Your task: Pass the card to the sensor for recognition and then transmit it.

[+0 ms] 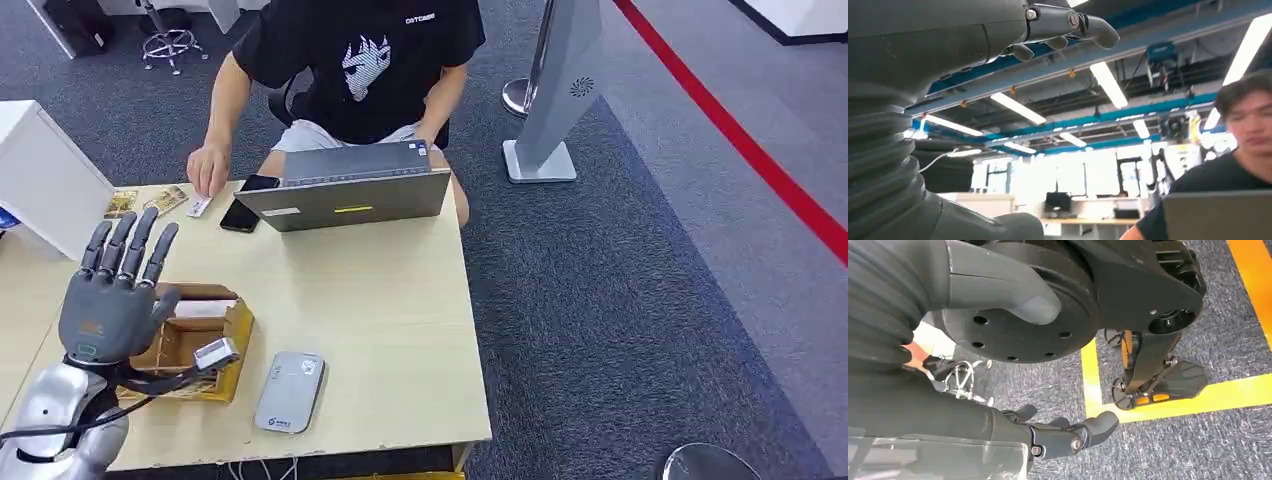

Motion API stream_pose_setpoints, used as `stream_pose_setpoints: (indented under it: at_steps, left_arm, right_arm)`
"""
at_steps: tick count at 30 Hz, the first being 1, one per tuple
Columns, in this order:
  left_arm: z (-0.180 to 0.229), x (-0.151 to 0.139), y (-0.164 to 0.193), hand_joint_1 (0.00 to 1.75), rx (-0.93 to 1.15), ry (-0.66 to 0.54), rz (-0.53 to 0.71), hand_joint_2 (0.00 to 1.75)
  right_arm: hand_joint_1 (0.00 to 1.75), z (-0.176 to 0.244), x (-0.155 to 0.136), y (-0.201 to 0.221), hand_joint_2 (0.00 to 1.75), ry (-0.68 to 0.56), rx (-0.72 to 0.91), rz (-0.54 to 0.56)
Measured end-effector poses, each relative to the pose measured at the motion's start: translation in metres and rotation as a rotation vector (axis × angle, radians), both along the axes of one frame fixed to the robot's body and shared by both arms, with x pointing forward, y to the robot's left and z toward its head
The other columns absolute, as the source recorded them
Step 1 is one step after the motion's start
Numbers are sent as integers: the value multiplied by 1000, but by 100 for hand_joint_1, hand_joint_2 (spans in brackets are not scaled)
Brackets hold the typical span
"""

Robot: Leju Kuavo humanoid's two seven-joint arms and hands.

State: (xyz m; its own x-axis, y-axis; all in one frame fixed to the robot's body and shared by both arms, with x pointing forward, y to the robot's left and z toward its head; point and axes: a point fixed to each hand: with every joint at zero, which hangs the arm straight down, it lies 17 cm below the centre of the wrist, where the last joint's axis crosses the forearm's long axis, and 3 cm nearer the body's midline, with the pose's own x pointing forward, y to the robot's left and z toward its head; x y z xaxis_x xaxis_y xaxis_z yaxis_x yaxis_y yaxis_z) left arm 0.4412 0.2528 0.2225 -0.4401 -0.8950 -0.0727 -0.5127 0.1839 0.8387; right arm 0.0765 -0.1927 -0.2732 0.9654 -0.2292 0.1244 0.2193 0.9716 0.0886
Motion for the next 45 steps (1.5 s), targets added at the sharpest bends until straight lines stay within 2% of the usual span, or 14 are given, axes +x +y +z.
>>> stream_pose_setpoints:
  at_steps: [5,11,15,19,27,32,45]
  left_arm:
    - [10,-53,-29,0,25,-65,-97,175]
    - [-24,-103,-65,0,28,16,-210,175]
    - [-47,-120,-74,0,45,72,-229,175]
    - [-70,-122,-69,0,90,105,-191,175]
    - [-119,-114,-31,0,140,200,-101,175]
    - [-140,-99,2,0,128,259,-20,175]
    - [-148,-75,64,0,128,278,116,175]
  right_arm:
    - [0,-1,-2,-2,175,8,-6,-33]
    - [0,-1,-2,-1,175,7,-3,-62]
    - [0,-1,-3,-1,175,8,-3,-67]
    - [0,-1,-3,-1,175,9,-2,-64]
    - [0,-1,-4,-1,175,13,-4,-51]
    - [0,-1,-5,-1,175,16,-6,-37]
    - [0,-1,-5,-2,175,16,-7,-38]
